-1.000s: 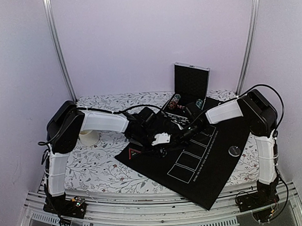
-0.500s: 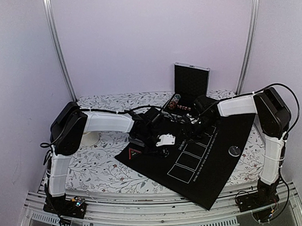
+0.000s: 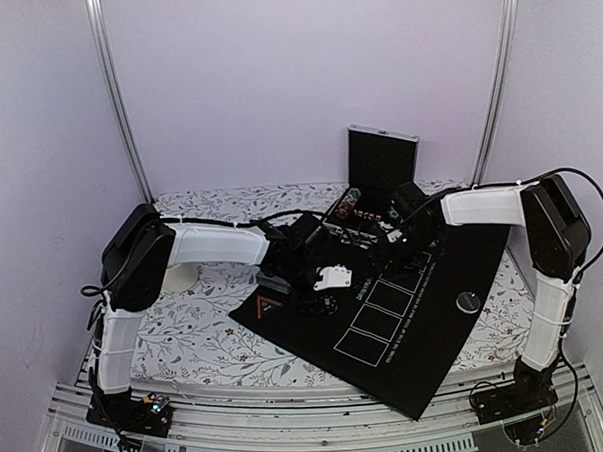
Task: Distribute texas hold em gaming equipment
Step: Place the poker chips pile at the big blind area.
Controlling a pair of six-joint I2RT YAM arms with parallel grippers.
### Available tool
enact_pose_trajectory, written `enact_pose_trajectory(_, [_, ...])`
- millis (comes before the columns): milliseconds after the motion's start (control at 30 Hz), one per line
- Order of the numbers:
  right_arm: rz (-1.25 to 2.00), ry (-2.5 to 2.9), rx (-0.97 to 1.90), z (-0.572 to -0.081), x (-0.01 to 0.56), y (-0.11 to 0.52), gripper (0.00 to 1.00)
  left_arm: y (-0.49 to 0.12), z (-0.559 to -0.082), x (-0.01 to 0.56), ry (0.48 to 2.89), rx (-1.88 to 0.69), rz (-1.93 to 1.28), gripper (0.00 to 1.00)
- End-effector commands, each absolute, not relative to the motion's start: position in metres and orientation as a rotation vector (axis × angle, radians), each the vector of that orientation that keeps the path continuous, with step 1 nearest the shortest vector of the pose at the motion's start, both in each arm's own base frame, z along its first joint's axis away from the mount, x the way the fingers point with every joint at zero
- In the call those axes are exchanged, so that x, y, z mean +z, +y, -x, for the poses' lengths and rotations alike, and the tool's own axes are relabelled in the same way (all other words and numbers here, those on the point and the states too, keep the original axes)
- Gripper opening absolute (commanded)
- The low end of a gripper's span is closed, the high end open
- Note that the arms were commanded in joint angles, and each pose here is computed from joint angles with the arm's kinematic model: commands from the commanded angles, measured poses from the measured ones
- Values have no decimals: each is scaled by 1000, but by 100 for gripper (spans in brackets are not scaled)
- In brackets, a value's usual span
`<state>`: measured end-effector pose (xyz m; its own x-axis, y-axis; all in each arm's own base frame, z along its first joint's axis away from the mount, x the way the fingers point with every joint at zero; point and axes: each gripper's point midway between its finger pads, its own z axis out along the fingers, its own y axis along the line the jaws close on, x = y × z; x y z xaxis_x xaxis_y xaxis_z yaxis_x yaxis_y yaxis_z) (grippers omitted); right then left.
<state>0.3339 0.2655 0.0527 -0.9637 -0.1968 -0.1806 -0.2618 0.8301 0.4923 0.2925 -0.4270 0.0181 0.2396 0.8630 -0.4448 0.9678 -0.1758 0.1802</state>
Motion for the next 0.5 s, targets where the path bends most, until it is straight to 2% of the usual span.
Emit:
enact_pose_trajectory(0, [413, 2767, 692, -354, 99, 256, 84, -431, -280, 34, 1674, -368, -2099, 84])
enact_pose_trajectory(100, [458, 2682, 591, -372, 129, 247, 99, -434, -276, 71, 1614, -395, -2057, 88])
enact_pose_trajectory(267, [547, 2536, 492, -406, 177, 236, 99, -429, -266, 146, 1508, -434, -1958, 90])
enact_pose_trajectory(467, [649, 2402, 456, -460, 212, 234, 99, -399, -278, 195, 1618, -387, -1706, 94])
